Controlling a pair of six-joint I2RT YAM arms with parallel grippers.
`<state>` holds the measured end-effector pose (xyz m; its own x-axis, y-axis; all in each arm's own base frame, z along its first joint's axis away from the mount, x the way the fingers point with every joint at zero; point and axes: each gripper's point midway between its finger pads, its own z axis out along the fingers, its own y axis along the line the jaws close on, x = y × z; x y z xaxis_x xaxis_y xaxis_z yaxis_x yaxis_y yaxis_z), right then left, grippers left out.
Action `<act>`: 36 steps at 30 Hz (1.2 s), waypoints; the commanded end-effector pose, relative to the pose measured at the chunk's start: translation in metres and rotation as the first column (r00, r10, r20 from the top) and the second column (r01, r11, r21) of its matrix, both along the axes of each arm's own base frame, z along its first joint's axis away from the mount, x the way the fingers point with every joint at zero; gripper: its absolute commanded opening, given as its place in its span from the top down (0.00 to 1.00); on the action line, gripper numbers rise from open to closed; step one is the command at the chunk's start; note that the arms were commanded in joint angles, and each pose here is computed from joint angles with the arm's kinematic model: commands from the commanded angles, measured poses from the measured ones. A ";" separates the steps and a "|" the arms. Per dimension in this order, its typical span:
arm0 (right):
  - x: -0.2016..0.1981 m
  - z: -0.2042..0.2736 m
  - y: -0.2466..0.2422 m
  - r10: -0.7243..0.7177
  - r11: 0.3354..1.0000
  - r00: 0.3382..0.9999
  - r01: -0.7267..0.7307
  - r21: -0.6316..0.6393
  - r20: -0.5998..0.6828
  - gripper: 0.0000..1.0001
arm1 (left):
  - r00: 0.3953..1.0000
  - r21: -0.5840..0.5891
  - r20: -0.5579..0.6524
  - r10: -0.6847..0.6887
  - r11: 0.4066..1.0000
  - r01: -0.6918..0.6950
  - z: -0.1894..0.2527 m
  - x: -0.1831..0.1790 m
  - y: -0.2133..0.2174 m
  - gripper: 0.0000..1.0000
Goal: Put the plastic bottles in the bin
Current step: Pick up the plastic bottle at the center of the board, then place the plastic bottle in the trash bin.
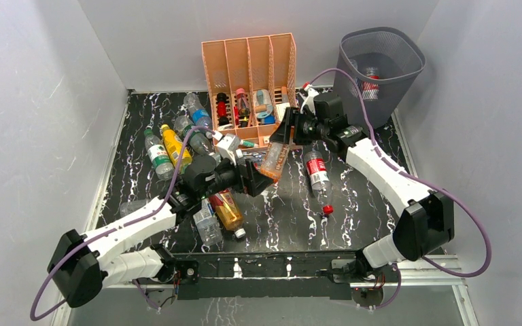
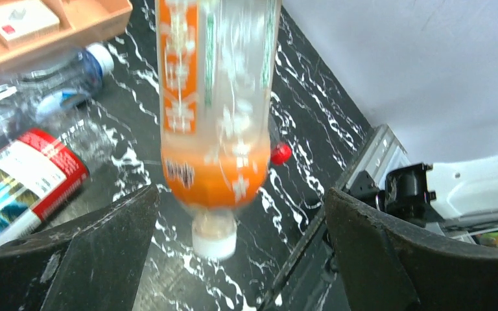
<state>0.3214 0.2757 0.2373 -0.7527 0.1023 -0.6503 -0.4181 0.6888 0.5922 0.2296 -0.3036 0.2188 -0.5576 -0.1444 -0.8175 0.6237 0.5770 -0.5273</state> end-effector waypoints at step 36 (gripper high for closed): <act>0.137 0.280 -0.186 -0.512 0.813 0.530 0.553 0.182 0.676 0.38 | 0.984 -0.059 -0.084 -0.157 0.987 0.152 -0.029 -0.046 -0.009 0.02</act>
